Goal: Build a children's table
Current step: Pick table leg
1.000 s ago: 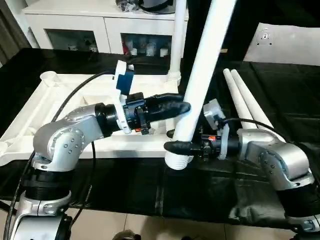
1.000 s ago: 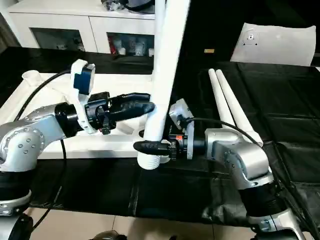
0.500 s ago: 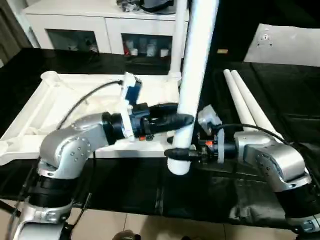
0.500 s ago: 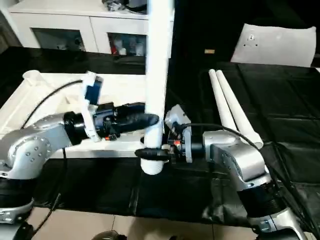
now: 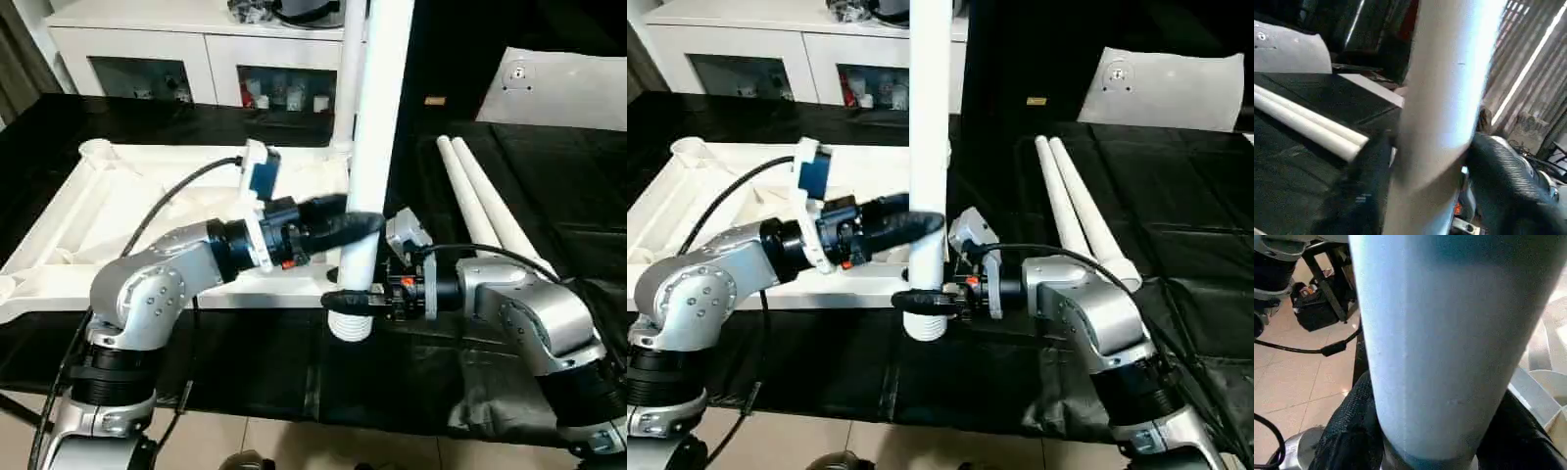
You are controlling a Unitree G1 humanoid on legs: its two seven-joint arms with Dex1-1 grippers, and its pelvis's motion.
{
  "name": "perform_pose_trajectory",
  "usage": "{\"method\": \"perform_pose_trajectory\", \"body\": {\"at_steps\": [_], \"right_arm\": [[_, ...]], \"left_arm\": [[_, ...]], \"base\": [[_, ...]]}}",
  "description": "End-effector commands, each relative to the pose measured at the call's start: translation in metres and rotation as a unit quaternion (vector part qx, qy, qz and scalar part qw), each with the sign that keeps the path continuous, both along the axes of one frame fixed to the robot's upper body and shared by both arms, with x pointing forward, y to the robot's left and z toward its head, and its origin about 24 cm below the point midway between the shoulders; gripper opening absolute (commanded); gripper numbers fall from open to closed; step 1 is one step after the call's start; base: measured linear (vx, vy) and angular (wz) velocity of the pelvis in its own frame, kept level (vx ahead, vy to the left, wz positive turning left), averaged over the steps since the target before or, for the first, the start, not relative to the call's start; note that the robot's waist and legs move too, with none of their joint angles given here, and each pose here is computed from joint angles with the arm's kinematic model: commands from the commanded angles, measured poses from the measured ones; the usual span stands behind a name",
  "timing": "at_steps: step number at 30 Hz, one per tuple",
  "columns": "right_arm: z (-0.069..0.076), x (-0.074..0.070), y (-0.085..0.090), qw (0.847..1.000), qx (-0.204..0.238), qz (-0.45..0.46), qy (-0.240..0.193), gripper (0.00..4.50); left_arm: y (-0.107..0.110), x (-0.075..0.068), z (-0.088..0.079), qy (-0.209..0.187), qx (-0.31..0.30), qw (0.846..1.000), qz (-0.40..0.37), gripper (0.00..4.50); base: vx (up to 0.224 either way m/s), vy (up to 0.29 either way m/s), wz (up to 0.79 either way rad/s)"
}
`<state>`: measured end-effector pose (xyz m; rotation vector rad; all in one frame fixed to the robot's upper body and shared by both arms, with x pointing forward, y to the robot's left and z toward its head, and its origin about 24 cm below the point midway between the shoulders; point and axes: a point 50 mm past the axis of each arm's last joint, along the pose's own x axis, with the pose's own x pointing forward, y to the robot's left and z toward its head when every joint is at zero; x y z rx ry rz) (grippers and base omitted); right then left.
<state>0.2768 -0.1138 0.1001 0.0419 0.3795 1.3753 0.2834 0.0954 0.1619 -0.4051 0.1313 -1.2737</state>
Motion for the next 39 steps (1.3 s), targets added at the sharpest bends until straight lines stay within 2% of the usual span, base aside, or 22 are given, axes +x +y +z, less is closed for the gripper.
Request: {"method": "perform_pose_trajectory", "body": {"at_steps": [1, 2, 3, 5, 6, 10, 12, 19, 20, 21, 24, 28, 32, 34, 37, 39], "right_arm": [[0.006, 0.002, 0.001, 1.000, -0.002, 0.003, -0.021, 1.93], [0.006, 0.002, 0.001, 1.000, -0.001, 0.003, -0.022, 1.93], [0.006, 0.003, 0.001, 1.000, -0.001, 0.002, -0.022, 1.93], [0.006, 0.004, 0.002, 1.000, -0.001, 0.000, -0.023, 1.93], [0.007, 0.004, 0.002, 1.000, -0.001, -0.002, -0.026, 1.93], [0.006, 0.007, 0.002, 0.999, -0.011, -0.019, -0.043, 1.93], [0.005, 0.009, 0.002, 0.999, -0.014, -0.026, -0.043, 1.93], [0.008, 0.017, 0.002, 0.996, 0.003, -0.065, -0.053, 1.93], [0.010, 0.019, 0.002, 0.996, 0.012, -0.079, -0.050, 2.49], [0.011, 0.021, 0.002, 0.995, 0.018, -0.088, -0.050, 2.63], [0.018, 0.029, 0.000, 0.990, 0.047, -0.122, -0.048, 2.90], [0.023, 0.031, -0.003, 0.987, 0.071, -0.139, -0.040, 3.12], [0.026, 0.036, -0.005, 0.981, 0.088, -0.168, -0.042, 3.51], [0.030, 0.041, -0.007, 0.971, 0.114, -0.207, -0.041, 3.58], [0.030, 0.042, -0.003, 0.967, 0.101, -0.227, -0.059, 3.85], [0.028, 0.043, 0.002, 0.962, 0.075, -0.252, -0.076, 4.10]], "left_arm": [[0.003, 0.002, 0.000, 0.002, 0.004, 1.000, 0.013, 2.32], [0.003, 0.002, 0.000, 0.003, 0.003, 1.000, 0.014, 2.11], [0.004, 0.003, -0.001, 0.006, 0.003, 1.000, 0.016, 2.27], [0.004, 0.003, -0.001, 0.005, 0.002, 1.000, 0.018, 2.30], [0.004, 0.003, 0.000, 0.003, -0.002, 1.000, 0.019, 1.91], [0.005, 0.005, 0.002, -0.003, -0.006, 1.000, 0.031, 2.00], [0.007, 0.008, 0.003, -0.004, -0.009, 0.999, 0.046, 1.82], [0.016, 0.019, 0.008, 0.003, -0.022, 0.995, 0.101, 1.83], [0.018, 0.023, 0.008, 0.004, -0.020, 0.993, 0.118, 1.83], [0.019, 0.025, 0.009, 0.006, -0.019, 0.991, 0.130, 1.83], [0.028, 0.037, 0.011, 0.020, -0.020, 0.982, 0.186, 1.83], [0.037, 0.047, 0.011, 0.039, -0.018, 0.969, 0.242, 1.82], [0.041, 0.049, 0.011, 0.044, -0.014, 0.964, 0.260, 1.82], [0.043, 0.051, 0.012, 0.045, -0.012, 0.960, 0.275, 1.82], [0.043, 0.052, 0.012, 0.041, 0.001, 0.958, 0.283, 1.82], [0.041, 0.051, 0.013, 0.038, 0.002, 0.959, 0.282, 1.82]], "base": [[0.000, 0.000, 0.00], [0.000, 0.000, 0.00], [0.000, 0.000, 0.00], [0.000, 0.000, 0.00], [0.000, 0.000, 0.00], [0.000, 0.000, 0.00], [0.000, 0.000, 0.00], [0.000, 0.000, 0.00], [0.000, 0.000, 0.00], [0.000, 0.000, 0.00], [0.000, 0.000, 0.00], [0.000, 0.000, 0.00], [0.000, 0.000, 0.00], [0.000, 0.000, 0.00], [0.000, 0.000, 0.00], [0.000, 0.000, 0.00]]}}
